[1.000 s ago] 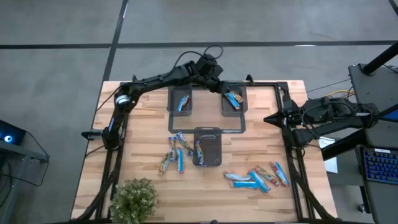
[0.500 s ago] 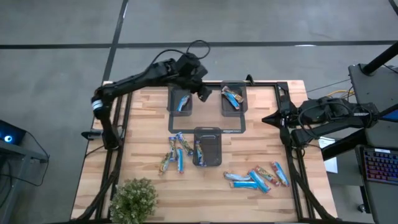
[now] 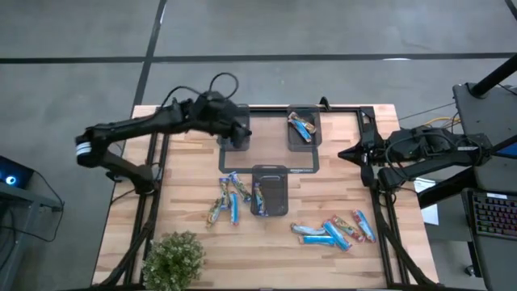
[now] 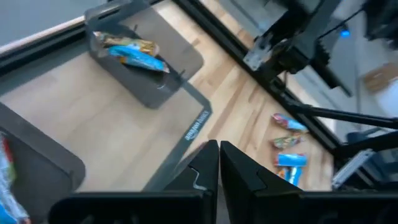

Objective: Pick and place Granola Bars by type
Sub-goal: Put the yellow granola bar into the right black bin

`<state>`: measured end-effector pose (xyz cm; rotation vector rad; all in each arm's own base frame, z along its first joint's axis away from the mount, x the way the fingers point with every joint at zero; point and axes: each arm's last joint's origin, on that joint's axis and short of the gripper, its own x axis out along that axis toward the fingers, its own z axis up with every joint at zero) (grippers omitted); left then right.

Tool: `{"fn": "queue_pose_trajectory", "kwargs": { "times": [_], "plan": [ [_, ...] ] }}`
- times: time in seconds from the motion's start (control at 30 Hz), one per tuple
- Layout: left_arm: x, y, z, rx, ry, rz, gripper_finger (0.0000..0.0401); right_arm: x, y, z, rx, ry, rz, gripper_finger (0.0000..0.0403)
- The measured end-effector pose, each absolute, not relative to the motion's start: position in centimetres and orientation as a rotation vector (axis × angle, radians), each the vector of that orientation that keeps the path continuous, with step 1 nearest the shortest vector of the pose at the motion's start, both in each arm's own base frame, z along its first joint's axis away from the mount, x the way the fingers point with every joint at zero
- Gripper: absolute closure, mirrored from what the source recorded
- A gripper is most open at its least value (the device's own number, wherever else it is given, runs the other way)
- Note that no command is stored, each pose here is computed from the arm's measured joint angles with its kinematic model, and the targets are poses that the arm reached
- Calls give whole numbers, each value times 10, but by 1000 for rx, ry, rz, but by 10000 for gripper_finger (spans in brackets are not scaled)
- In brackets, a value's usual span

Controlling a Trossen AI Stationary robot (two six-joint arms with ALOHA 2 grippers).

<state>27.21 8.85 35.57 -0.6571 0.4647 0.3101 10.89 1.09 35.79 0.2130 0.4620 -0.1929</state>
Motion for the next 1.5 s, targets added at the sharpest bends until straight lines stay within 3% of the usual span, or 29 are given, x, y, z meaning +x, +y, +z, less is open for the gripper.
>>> {"fn": "queue_pose_trajectory", "kwargs": {
  "times": [0.47, 0.93, 1.5],
  "plan": [
    [217, 32, 342, -502, 236, 121, 401, 129, 14, 359, 218, 433, -188, 390],
    [204, -9, 348, -80, 213, -51, 401, 152, 20, 351, 219, 493, -167, 390],
    [190, -12, 323, -80, 238, -26, 401, 162, 25, 353, 256, 473, -53, 390]
  ]
}}
